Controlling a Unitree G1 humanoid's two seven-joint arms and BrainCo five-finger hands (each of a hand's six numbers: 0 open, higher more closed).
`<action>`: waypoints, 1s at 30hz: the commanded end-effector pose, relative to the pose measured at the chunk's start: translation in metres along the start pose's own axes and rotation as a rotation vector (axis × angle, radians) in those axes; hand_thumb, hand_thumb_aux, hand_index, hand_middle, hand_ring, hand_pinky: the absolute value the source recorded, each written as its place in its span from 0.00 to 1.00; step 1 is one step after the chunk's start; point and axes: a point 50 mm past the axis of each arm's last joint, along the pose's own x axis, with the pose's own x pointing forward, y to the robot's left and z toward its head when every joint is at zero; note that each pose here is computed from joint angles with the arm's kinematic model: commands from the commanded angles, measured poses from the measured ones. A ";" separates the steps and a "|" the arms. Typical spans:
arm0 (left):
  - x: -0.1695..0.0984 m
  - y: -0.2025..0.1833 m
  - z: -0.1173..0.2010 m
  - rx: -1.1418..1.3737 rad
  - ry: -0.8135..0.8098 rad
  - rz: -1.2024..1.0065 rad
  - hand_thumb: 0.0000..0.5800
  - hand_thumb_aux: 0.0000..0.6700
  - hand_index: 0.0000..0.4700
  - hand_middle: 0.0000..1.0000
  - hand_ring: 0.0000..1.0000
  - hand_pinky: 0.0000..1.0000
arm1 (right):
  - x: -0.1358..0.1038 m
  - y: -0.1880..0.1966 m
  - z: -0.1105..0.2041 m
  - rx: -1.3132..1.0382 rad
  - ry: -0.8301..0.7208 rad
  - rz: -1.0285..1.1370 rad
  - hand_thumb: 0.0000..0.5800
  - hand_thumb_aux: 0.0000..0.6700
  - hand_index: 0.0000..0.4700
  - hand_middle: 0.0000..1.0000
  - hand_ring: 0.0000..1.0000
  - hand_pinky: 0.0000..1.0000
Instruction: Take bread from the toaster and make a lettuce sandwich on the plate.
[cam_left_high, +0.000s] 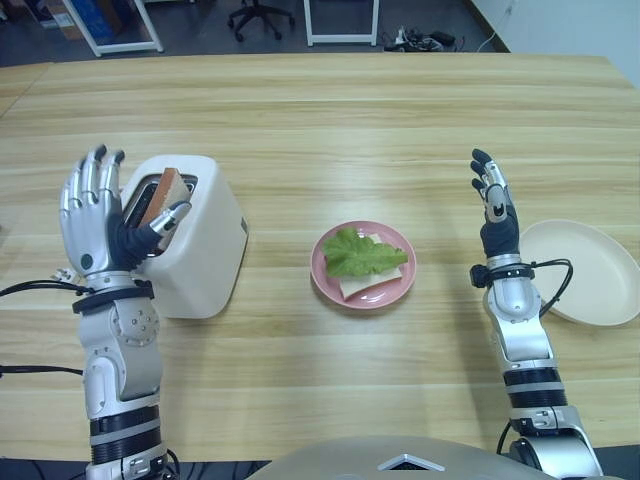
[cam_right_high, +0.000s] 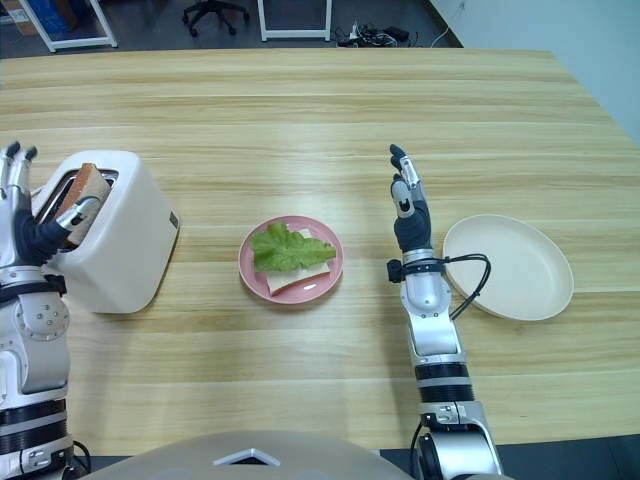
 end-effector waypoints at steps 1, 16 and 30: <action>-0.003 -0.015 -0.009 0.031 0.064 -0.113 0.00 0.00 0.00 0.00 0.00 0.00 | -0.003 -0.002 -0.005 0.004 0.018 -0.004 0.00 0.00 0.00 0.00 0.00 0.00; -0.010 -0.007 0.001 -0.050 0.052 -0.138 1.00 1.00 1.00 1.00 1.00 1.00 | -0.005 -0.005 -0.006 -0.008 0.023 -0.008 0.00 0.00 0.00 0.00 0.00 0.00; -0.004 0.096 0.048 -0.045 -0.306 0.641 1.00 1.00 1.00 1.00 1.00 1.00 | -0.006 -0.004 -0.010 0.000 0.042 -0.030 0.00 0.00 0.00 0.00 0.00 0.00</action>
